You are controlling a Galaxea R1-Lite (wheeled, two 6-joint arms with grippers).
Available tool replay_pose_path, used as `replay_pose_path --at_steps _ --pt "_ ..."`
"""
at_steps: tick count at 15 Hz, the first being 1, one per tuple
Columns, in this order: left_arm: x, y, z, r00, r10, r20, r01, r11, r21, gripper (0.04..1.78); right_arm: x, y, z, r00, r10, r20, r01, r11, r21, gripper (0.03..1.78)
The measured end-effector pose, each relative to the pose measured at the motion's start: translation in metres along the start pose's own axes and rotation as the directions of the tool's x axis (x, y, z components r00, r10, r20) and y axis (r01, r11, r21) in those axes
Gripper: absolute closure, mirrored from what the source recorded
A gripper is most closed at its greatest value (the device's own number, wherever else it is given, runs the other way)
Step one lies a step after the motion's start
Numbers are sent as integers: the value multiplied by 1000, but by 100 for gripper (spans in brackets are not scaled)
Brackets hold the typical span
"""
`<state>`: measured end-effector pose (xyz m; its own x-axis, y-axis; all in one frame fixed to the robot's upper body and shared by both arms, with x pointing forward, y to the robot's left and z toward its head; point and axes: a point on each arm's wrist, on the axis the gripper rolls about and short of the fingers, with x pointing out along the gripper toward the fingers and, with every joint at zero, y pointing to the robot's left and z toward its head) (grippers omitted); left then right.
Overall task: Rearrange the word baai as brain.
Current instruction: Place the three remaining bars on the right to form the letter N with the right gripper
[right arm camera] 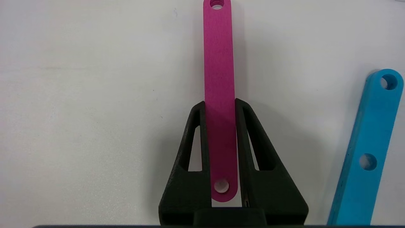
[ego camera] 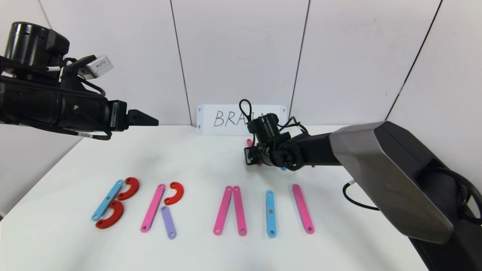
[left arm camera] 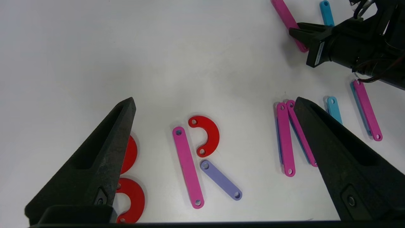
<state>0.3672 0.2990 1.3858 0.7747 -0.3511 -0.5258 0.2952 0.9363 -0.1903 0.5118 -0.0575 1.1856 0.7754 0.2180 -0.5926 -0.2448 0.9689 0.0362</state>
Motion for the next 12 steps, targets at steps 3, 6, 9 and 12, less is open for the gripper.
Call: replay_pose_path --at_steps 3,6,9,12 --pt "0 0 0 1000 0 0 0 1000 0 8 -8 -2 6 1000 0 10 0 1000 4 154" --pt "0 0 0 1000 0 0 0 1000 0 8 -23 -8 12 1000 -5 16 5 1000 11 154" --pt "0 0 0 1000 0 1 0 1000 0 8 -43 -21 17 1000 -21 14 21 1000 21 154" --pt "0 0 0 1000 1 2 -1 1000 0 8 -71 -38 11 999 -37 -23 37 999 24 154"
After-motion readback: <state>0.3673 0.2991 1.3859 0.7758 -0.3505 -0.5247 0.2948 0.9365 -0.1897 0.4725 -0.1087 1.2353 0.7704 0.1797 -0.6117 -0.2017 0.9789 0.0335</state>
